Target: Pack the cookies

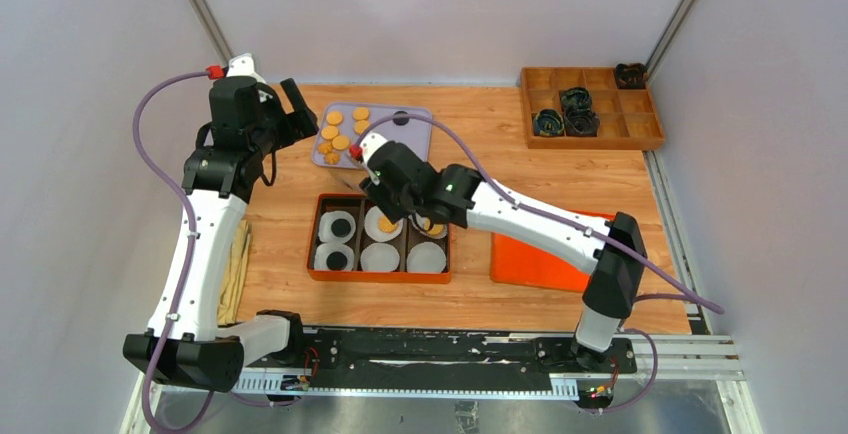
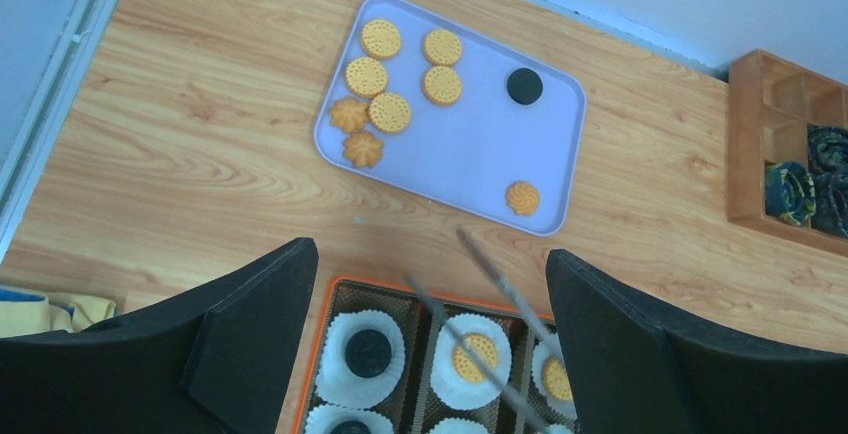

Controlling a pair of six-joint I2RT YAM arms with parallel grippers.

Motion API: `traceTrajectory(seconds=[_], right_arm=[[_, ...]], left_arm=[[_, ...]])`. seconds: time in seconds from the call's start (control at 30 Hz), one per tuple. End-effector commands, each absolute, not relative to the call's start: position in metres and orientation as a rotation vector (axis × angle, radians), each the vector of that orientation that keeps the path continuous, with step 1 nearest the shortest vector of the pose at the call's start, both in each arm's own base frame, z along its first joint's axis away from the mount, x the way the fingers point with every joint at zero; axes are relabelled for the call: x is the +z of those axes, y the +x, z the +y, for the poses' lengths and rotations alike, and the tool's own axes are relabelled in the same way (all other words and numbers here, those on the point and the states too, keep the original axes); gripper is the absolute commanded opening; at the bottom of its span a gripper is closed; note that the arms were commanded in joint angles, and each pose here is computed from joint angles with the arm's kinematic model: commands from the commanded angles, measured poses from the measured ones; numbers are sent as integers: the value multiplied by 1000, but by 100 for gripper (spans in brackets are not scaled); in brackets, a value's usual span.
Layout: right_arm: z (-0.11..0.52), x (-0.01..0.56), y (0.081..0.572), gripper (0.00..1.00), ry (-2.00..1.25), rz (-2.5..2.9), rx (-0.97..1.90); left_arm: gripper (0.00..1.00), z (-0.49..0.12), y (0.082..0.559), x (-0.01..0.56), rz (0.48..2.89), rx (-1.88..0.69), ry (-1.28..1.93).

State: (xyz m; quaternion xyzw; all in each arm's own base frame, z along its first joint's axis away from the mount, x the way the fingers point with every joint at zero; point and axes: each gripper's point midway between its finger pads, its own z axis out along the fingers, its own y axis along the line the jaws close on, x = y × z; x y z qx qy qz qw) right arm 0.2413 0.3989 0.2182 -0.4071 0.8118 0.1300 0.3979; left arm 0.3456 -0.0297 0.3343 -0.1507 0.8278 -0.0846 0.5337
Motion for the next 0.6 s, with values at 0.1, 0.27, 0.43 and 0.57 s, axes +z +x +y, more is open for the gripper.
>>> traceTrajectory(seconds=[0.1, 0.27, 0.43, 0.57], right_arm=[[385, 209, 338, 45, -857, 2071, 197], [384, 192, 387, 45, -826, 2084, 132], [389, 170, 419, 46, -805, 2120, 125], [393, 146, 431, 46, -797, 2163, 148]], left_arm=[[91, -33, 352, 331, 1976, -211, -340], [91, -33, 351, 339, 1958, -218, -339], [91, -31, 349, 345, 1944, -206, -333], [91, -29, 348, 344, 1948, -195, -336]])
